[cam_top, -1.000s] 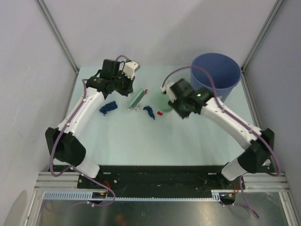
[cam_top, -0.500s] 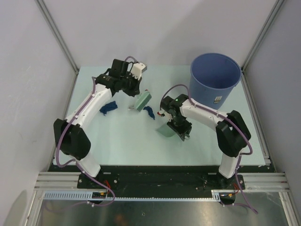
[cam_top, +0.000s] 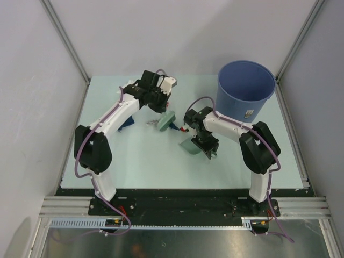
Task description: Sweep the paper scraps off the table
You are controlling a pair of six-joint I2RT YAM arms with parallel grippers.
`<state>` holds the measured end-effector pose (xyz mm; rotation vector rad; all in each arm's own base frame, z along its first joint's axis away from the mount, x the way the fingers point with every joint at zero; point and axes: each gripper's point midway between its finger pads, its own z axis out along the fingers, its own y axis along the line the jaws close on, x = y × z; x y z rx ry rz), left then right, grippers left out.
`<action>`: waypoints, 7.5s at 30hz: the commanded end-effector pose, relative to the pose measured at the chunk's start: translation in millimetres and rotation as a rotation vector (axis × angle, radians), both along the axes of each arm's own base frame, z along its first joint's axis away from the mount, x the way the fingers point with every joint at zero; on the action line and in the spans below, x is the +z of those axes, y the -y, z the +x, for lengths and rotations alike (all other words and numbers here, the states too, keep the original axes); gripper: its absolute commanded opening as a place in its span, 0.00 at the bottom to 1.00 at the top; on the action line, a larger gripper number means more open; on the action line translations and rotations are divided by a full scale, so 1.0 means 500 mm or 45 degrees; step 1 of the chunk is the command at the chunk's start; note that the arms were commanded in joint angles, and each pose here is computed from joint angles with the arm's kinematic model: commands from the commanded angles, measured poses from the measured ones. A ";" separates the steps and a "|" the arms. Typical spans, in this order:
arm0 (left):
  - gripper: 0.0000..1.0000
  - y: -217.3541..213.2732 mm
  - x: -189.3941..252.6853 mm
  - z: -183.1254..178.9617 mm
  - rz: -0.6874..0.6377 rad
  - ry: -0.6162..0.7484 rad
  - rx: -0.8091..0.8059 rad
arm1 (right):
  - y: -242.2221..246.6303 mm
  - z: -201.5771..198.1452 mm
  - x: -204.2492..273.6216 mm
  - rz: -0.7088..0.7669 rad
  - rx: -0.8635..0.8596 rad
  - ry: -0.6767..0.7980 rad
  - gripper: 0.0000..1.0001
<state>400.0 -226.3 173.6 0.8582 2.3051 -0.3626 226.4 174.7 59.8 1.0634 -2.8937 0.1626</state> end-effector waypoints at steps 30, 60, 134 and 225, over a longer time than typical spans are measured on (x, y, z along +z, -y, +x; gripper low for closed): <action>0.00 -0.013 0.234 -0.138 -0.222 0.171 -0.233 | -0.099 0.120 0.046 0.413 0.164 0.348 0.00; 0.00 -0.219 0.147 -0.136 0.035 0.167 0.057 | 0.267 0.279 0.591 0.048 -0.380 1.111 0.00; 0.00 -0.211 0.098 0.060 0.106 0.140 0.228 | -0.152 0.045 0.118 0.409 0.232 0.087 0.00; 0.00 -0.250 0.122 -0.109 0.075 0.164 0.073 | 0.442 0.327 0.721 -1.358 0.969 1.437 0.00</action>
